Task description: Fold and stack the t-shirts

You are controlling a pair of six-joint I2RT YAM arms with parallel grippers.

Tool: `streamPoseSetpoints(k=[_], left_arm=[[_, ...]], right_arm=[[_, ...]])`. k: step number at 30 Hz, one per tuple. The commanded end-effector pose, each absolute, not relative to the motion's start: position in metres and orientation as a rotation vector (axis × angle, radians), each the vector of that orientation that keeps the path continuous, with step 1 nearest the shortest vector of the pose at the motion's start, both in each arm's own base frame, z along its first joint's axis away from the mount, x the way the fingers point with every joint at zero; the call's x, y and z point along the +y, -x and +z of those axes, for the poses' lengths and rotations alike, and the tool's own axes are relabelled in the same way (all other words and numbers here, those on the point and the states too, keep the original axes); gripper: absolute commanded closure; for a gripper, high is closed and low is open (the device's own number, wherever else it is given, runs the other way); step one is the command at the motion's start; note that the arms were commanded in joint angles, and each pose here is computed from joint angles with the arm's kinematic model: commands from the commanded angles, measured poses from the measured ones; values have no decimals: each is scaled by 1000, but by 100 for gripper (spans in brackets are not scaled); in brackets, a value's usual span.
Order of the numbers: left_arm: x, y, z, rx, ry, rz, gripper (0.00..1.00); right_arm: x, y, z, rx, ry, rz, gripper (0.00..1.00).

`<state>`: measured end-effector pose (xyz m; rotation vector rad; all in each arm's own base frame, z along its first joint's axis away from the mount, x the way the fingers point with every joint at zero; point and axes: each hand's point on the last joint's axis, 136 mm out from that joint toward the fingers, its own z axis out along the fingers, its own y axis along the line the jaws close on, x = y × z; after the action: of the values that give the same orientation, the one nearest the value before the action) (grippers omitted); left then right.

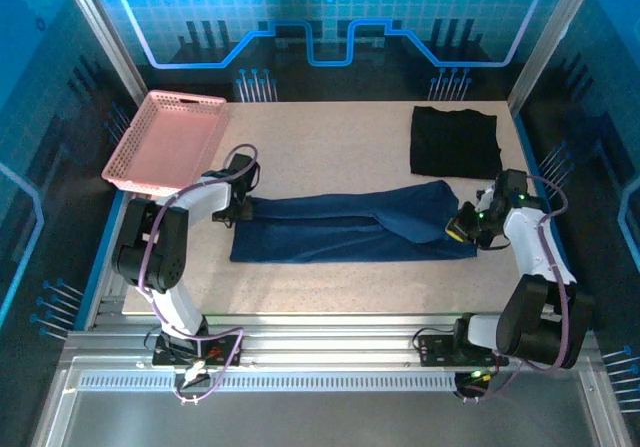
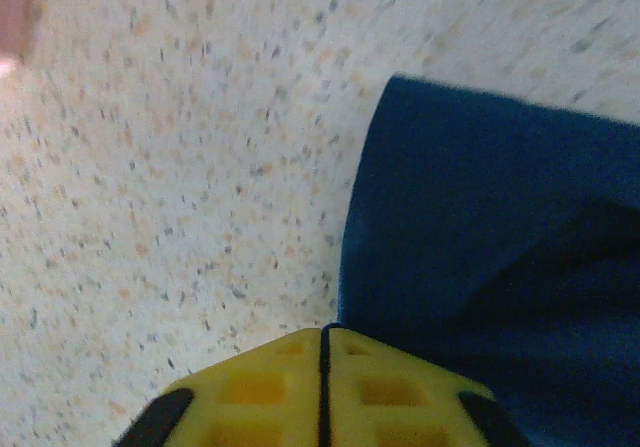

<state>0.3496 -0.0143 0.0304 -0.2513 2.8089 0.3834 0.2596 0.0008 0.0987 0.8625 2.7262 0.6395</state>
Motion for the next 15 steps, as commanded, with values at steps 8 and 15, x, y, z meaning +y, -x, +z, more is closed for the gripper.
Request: streamPoseSetpoints(k=[8, 15], left_arm=[[-6, -323, 57, 2768, 403, 483, 27], [-59, -330, 148, 2562, 370, 245, 18]], right_arm=[[-23, -265, 60, 2795, -934, 538, 63], [-13, -273, 100, 2804, -673, 430, 34]])
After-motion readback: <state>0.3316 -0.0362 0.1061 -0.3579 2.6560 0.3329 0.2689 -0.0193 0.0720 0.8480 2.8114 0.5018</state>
